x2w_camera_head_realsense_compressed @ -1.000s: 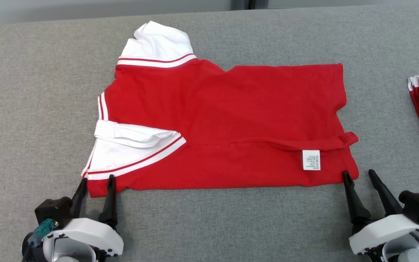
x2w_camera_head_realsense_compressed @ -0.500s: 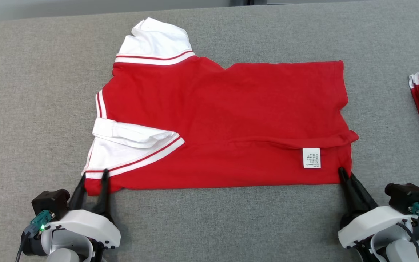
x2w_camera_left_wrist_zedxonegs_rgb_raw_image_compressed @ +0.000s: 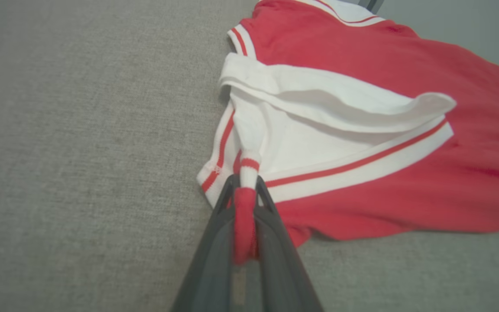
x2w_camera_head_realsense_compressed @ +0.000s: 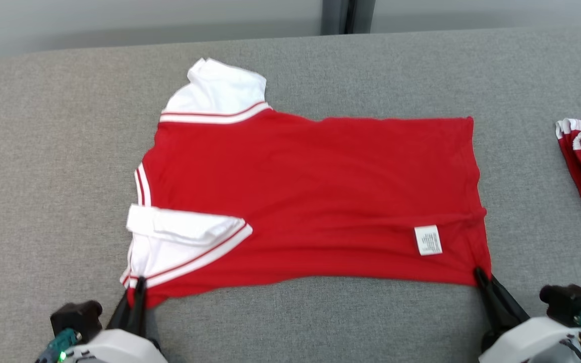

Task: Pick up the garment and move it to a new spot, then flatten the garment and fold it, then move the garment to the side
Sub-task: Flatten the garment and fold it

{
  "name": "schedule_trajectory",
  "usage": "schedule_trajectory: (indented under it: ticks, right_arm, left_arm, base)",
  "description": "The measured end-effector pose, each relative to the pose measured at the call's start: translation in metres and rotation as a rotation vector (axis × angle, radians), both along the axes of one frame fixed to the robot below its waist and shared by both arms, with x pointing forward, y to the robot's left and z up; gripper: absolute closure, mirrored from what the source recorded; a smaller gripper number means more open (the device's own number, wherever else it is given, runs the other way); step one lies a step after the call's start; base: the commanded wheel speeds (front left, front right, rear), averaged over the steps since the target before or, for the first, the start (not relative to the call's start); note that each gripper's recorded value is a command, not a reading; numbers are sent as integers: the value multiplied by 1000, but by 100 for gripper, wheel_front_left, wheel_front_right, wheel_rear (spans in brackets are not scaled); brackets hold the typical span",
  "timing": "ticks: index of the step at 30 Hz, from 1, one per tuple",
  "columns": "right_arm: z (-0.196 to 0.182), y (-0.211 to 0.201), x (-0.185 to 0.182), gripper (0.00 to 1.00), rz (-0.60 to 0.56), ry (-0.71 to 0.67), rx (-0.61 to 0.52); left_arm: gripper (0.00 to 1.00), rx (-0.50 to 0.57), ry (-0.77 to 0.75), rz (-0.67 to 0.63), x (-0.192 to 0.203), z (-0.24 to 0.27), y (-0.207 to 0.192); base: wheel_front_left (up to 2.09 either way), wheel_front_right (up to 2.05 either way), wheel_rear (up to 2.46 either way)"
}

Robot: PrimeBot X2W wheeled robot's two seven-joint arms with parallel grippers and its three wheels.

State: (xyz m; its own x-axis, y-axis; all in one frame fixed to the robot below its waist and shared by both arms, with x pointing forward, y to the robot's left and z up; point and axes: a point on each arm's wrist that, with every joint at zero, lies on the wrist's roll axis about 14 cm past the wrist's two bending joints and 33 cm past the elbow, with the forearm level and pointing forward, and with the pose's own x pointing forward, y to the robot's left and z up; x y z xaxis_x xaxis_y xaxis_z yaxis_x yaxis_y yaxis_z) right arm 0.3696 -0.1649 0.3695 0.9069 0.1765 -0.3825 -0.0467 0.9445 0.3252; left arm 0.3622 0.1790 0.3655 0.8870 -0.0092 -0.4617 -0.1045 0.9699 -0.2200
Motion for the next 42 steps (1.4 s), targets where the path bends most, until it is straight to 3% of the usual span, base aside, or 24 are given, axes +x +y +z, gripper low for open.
schedule_trajectory:
  ticks: [12, 13, 14, 15, 16, 20, 32, 42]
  right_arm:
    - [-8, -24, -46, 100, -38, 89, -30]
    - [-8, -24, -47, 100, -38, 92, -30]
    - [-8, -24, -47, 60, -39, 90, -30]
    - [-6, -23, -47, 5, -38, 87, -28]
    - [-5, -22, -47, 0, -36, 85, -26]
    - [13, -27, -36, 0, -70, 2, -29]
    - [113, -34, 14, 0, -99, -354, -90]
    - [132, -36, 17, 0, -108, -388, -106]
  left_arm:
    - [100, -51, 82, 33, -56, 4, -8]
    - [92, -55, 85, 32, -57, 4, -9]
    - [55, -58, 82, 32, -57, 5, -11]
    - [0, -61, 78, 33, -56, 6, -12]
    - [0, -60, 70, 35, -56, 7, -13]
    - [0, -31, -33, 49, -41, 24, -9]
    - [0, 95, -354, 33, 20, 98, 9]
    - [0, 120, -383, 18, 27, 112, 3]
  base:
    - [0, 0, 0]
    - [0, 0, 0]
    - [0, 0, 0]
    - [0, 0, 0]
    - [0, 0, 0]
    - [0, 0, 0]
    - [0, 0, 0]
    - [0, 0, 0]
